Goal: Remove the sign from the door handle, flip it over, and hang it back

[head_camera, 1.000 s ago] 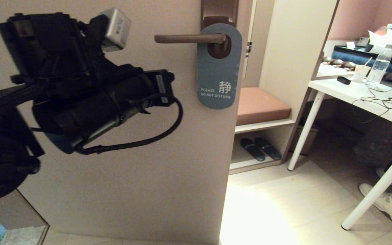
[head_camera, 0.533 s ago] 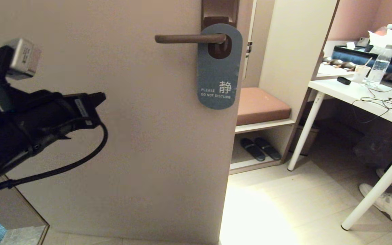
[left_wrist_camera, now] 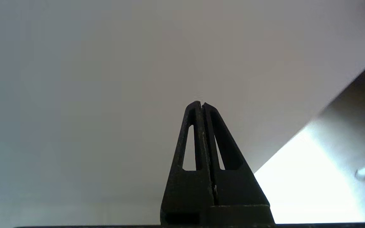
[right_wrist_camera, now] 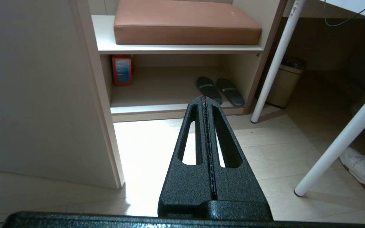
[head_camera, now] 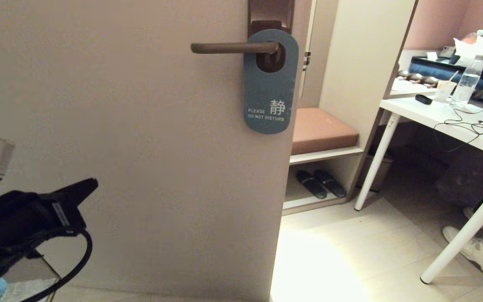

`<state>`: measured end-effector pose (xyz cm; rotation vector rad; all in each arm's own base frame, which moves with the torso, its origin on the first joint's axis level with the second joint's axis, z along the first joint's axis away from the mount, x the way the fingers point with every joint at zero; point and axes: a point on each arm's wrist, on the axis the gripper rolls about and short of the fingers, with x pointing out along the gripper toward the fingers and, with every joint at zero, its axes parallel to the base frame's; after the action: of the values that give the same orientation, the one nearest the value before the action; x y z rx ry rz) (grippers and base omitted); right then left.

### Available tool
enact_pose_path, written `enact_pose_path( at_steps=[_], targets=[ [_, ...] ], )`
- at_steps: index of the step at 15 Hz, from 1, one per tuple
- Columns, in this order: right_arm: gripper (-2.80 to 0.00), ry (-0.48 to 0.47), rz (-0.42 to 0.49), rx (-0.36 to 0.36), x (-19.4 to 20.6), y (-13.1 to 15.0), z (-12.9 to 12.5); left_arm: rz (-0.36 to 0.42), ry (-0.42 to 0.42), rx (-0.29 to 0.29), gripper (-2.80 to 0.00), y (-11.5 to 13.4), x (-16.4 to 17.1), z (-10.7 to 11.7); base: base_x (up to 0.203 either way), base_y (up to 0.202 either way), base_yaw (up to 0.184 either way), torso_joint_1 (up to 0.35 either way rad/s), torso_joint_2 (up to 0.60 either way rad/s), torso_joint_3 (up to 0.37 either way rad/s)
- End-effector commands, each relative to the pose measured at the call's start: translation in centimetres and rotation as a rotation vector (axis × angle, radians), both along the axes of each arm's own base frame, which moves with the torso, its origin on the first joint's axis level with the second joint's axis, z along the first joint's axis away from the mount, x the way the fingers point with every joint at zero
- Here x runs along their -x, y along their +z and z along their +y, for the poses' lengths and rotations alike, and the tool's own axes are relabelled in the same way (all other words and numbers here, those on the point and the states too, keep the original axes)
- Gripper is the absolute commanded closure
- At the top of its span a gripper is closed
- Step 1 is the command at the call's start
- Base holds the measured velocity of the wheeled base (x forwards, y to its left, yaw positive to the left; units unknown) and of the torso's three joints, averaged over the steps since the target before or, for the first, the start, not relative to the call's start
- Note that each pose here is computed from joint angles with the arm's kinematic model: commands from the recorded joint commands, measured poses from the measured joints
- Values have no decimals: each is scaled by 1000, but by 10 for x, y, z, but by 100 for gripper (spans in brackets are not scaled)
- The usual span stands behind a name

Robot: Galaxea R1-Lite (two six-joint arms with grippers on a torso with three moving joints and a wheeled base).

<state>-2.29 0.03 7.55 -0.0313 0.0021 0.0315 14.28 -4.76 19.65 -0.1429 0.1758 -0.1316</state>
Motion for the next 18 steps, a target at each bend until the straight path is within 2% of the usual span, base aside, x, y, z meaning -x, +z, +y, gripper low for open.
enact_pose_path(
  at_steps=[1,4,6,8,10,12,14,15,16,18],
  targets=[
    [0,1,2,1,0,0,0,29,14,-10,0,-22,24,10,0,0,0,0,0,0],
    [0,1,2,1,0,0,0,55,43,-18,0,-53,57,25,0,0,0,0,0,0],
    [0,1,2,1,0,0,0,53,108,-25,0,-74,80,37,0,0,0,0,0,0],
    [0,0,2,1,0,0,0,22,154,-33,0,-78,94,43,0,0,0,0,0,0],
    [0,1,2,1,0,0,0,3,230,-77,0,-83,108,48,0,0,0,0,0,0],
    [0,1,2,1,0,0,0,-31,293,-92,0,-88,122,51,0,0,0,0,0,0],
    [0,1,2,1,0,0,0,-65,316,-96,0,-95,136,52,0,0,0,0,0,0],
    [0,1,2,1,0,0,0,-85,312,-99,0,-98,141,52,0,0,0,0,0,0],
    [0,1,2,1,0,0,0,-95,264,-100,0,-101,145,51,0,0,0,0,0,0],
    [0,1,2,1,0,0,0,-66,97,-101,0,-107,147,48,0,0,0,0,0,0]
  ],
)
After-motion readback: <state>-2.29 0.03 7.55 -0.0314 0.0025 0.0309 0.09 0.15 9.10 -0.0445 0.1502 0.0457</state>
